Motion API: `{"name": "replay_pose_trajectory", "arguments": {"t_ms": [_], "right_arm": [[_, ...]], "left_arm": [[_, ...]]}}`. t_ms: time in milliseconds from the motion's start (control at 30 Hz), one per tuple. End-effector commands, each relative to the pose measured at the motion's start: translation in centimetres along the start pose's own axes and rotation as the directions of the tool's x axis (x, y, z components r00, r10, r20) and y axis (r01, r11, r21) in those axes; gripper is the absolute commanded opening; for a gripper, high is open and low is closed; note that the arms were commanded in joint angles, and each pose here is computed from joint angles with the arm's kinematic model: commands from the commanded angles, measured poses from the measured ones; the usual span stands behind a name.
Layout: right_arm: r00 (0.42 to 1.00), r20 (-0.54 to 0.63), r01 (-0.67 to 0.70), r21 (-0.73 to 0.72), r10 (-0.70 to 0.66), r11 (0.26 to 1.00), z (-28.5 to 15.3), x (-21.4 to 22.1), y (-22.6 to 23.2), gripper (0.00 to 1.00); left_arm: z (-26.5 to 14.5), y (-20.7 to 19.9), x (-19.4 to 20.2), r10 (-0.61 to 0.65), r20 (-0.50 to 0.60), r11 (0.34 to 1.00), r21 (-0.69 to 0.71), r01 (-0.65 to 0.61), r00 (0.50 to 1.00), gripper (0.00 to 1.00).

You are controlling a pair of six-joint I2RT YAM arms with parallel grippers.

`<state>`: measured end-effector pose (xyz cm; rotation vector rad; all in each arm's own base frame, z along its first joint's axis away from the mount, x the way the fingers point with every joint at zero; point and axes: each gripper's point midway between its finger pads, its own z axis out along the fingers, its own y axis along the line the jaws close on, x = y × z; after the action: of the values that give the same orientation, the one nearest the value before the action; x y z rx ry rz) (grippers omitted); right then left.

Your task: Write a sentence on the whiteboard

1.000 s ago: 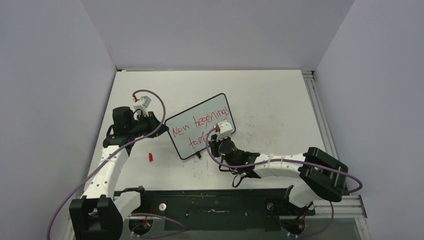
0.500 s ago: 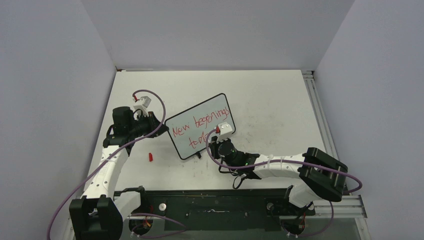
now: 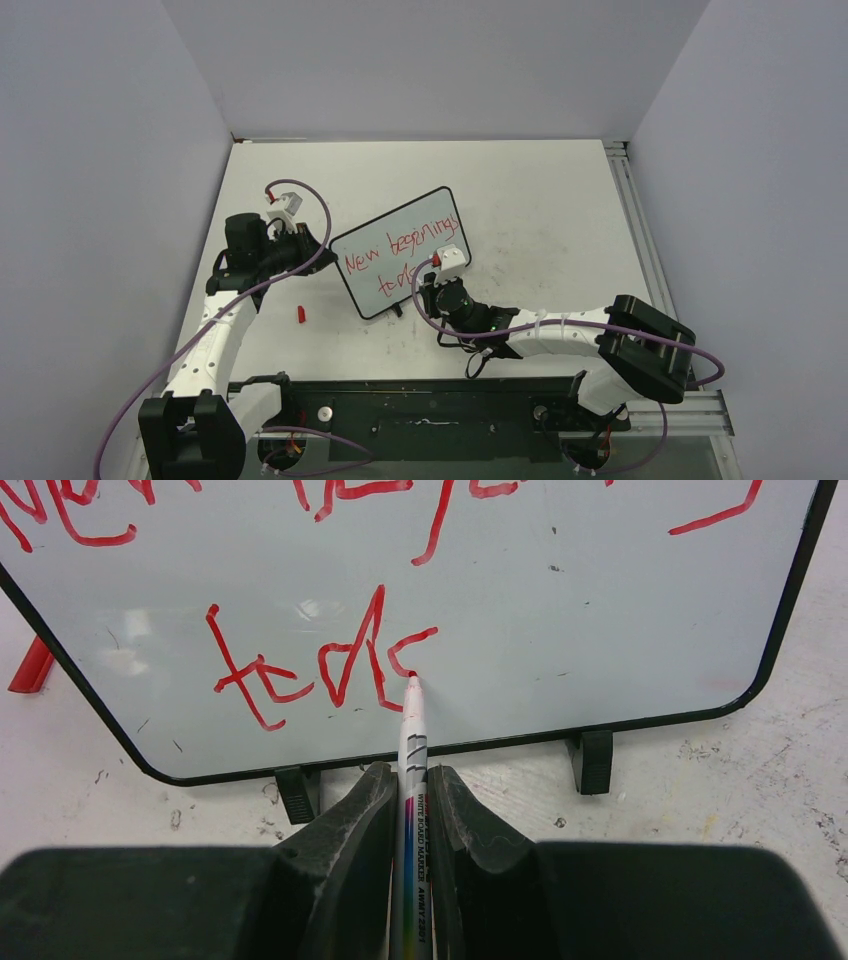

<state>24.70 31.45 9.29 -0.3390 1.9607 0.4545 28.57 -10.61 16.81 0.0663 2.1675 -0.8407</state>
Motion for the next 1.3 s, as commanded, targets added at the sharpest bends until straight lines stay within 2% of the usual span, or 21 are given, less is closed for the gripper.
{"name": "replay_pose_trajectory", "arguments": {"t_ms": [0, 300, 600, 1267], "right_arm": [[0.998, 0.061, -0.013, 0.027, 0.012, 1.000, 0.1, -2.4, -0.1, 0.05], [0.994, 0.107, -0.009, 0.031, 0.006, 0.999, 0.2, -4.8, -0.3, 0.05], [0.993, 0.118, -0.011, 0.023, 0.008, 1.000, 0.4, -5.3, -0.1, 0.05], [0.999, 0.040, -0.025, 0.000, 0.025, 1.000, 0.3, -1.4, 0.3, 0.05]], "left_arm": [[-0.2, -1.0, -0.8, 0.033, 0.028, 0.999, 0.032, -0.034, 0.999, 0.00], [-0.2, -1.0, -0.8, 0.032, 0.026, 0.999, 0.033, -0.033, 0.999, 0.00], [-0.2, -1.0, -0.8, 0.033, 0.027, 0.999, 0.033, -0.034, 0.999, 0.00], [-0.2, -1.1, -0.9, 0.036, 0.030, 0.999, 0.038, -0.037, 0.999, 0.00]]}}
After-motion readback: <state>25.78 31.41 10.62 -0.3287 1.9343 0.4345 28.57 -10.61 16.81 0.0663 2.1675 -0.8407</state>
